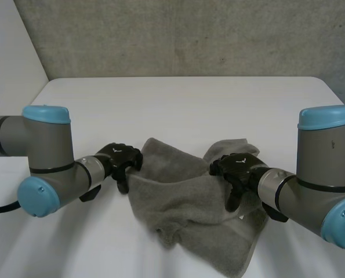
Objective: Fold the towel.
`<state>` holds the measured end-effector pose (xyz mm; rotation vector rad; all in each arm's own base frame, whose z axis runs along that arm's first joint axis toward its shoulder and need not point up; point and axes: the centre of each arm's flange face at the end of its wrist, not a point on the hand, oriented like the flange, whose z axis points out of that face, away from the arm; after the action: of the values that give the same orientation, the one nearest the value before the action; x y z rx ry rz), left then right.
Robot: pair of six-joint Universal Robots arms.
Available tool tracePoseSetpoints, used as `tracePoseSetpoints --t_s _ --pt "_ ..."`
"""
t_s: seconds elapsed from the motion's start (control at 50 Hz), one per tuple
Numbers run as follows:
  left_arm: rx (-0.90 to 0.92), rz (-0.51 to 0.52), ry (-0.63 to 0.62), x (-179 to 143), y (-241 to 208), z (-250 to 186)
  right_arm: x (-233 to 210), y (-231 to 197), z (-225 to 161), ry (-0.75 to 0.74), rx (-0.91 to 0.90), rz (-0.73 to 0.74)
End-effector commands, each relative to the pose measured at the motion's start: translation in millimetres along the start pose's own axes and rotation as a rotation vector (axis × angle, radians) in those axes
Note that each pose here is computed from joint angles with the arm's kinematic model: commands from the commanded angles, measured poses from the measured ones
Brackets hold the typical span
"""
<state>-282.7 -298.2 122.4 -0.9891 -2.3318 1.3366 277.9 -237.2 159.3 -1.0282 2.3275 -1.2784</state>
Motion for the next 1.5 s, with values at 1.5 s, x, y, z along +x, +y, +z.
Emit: tracePoseSetpoints --t_s 1.5 --pt "0.540 0.040 -0.043 -2 -72 -45 34 -86 -37 0.150 0.577 -0.455"
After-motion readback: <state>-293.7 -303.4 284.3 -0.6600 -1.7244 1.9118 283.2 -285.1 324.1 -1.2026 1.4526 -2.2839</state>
